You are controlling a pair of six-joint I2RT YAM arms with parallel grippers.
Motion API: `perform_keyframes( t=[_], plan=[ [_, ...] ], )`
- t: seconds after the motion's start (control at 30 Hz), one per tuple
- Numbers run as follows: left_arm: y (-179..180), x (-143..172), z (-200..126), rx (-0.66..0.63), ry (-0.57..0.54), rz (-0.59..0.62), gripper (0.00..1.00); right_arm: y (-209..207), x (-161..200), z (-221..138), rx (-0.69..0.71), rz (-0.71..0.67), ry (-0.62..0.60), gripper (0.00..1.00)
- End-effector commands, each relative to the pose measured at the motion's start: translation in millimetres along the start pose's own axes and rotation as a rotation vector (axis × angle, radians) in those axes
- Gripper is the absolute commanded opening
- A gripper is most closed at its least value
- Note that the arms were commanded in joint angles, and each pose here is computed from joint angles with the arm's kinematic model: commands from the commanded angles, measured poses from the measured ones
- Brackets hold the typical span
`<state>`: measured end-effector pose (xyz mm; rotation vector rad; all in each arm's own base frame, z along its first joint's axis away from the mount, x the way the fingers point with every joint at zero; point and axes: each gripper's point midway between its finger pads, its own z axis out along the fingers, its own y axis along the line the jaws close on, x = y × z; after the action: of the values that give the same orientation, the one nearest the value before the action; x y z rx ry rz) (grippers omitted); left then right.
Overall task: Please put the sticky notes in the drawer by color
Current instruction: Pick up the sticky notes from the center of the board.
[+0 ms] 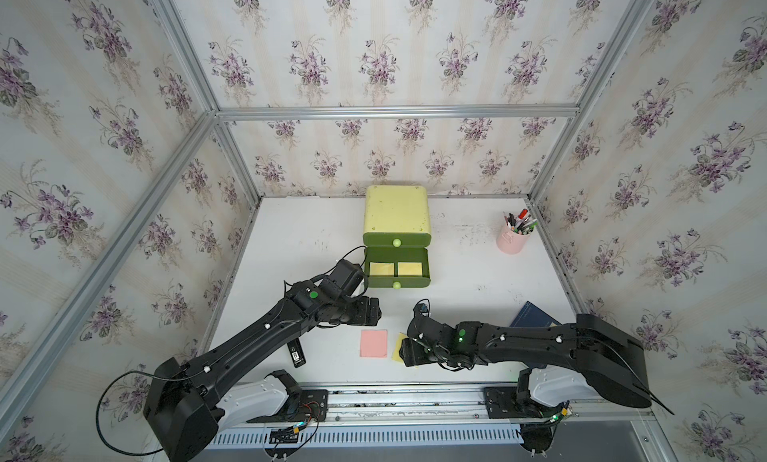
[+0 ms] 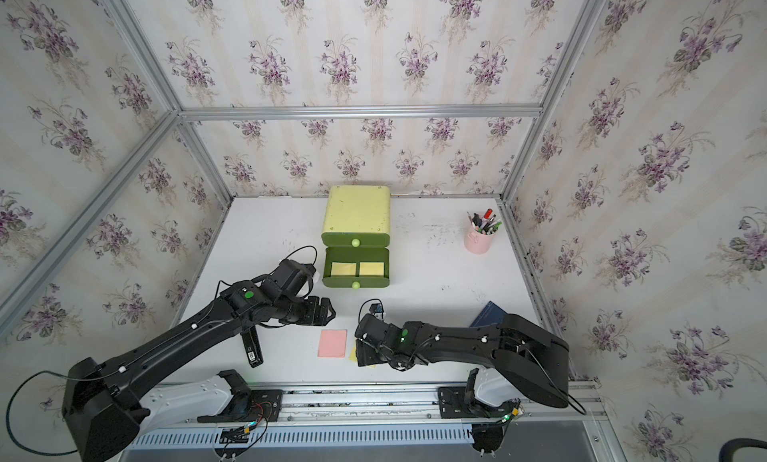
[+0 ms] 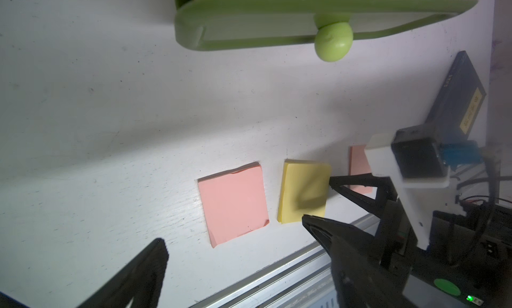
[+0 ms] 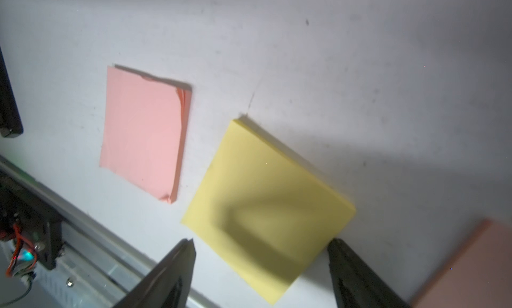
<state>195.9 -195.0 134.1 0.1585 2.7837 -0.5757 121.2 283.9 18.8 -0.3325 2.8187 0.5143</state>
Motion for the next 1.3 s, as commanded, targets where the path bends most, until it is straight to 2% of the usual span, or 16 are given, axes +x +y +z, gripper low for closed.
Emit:
perform_keyframes(
  t=[0.0, 0.27, 0.37, 0.73, 0.87, 1.1, 1.27],
  plan=[
    [3, 0, 1, -0.005, -0.015, -0.012, 0.90, -28, 11, 11, 0.142, -0.076, 0.055, 0.80],
    [11, 10, 7, -0.016, -0.001, -0.022, 0.91, -15, 3, 13, 0.233, -0.129, 0.105, 0.90],
    [14, 12, 7, -0.027, 0.002, -0.023, 0.91, -23, 5, 11, 0.296, -0.142, 0.128, 0.91],
    [16, 12, 8, -0.036, 0.002, -0.022, 0.91, -27, 28, 23, 0.368, -0.187, 0.206, 0.93],
    [18, 14, 8, -0.040, 0.001, -0.020, 0.91, -55, 39, 18, 0.438, -0.193, 0.241, 0.92],
    [15, 14, 12, -0.022, 0.005, -0.028, 0.92, -66, 30, 0, 0.438, -0.185, 0.194, 0.90],
    [13, 13, 11, -0.012, 0.001, -0.029, 0.92, -32, 2, -13, 0.334, -0.193, 0.107, 0.91]
  ],
)
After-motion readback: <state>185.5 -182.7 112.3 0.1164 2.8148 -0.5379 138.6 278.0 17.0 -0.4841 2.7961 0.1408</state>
